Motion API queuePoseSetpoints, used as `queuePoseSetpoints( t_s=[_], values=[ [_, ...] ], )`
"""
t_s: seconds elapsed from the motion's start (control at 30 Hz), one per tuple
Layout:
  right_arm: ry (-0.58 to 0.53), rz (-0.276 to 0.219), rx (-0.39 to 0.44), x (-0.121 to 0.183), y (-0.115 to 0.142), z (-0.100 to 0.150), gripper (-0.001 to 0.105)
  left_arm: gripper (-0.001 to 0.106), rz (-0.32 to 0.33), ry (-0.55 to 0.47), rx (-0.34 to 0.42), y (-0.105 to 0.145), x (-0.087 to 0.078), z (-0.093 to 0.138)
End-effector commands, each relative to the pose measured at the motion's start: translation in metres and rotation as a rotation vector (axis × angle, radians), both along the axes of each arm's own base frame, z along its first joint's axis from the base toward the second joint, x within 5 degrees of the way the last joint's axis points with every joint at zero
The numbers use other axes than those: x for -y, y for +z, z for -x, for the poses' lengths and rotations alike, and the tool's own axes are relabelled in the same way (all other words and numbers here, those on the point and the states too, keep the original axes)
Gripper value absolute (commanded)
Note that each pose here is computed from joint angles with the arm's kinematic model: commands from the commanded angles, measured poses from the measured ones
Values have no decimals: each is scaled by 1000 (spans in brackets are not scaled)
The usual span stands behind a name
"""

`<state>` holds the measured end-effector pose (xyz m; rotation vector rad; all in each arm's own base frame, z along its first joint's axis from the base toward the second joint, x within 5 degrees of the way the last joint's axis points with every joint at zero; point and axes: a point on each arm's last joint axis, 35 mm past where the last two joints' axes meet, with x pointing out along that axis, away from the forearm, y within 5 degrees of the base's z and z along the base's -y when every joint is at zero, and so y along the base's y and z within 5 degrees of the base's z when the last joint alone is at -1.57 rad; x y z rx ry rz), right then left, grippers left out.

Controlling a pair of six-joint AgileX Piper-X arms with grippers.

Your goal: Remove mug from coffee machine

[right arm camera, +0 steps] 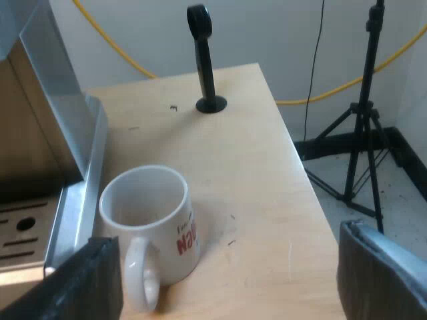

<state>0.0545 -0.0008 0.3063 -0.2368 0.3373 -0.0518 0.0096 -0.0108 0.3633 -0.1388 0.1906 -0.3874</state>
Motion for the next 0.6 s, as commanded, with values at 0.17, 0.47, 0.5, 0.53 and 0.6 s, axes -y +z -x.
queuePoseSetpoints(
  t_s=[0.17,0.47,0.5,0.53,0.6],
  values=[
    [44,3,2,1,-3,24,69,87,8,8,64,2,-2,15],
    [43,15,-126,2,-18,28,69,87,-11,8,-78,-12,-3,20],
    [43,15,-129,2,-18,28,69,87,-13,8,-93,-14,-3,20],
    [43,16,-140,2,-20,28,69,87,-14,8,-107,-15,-3,20],
    [43,18,-158,2,-24,28,69,87,-16,8,-119,-18,-3,18]
  ],
)
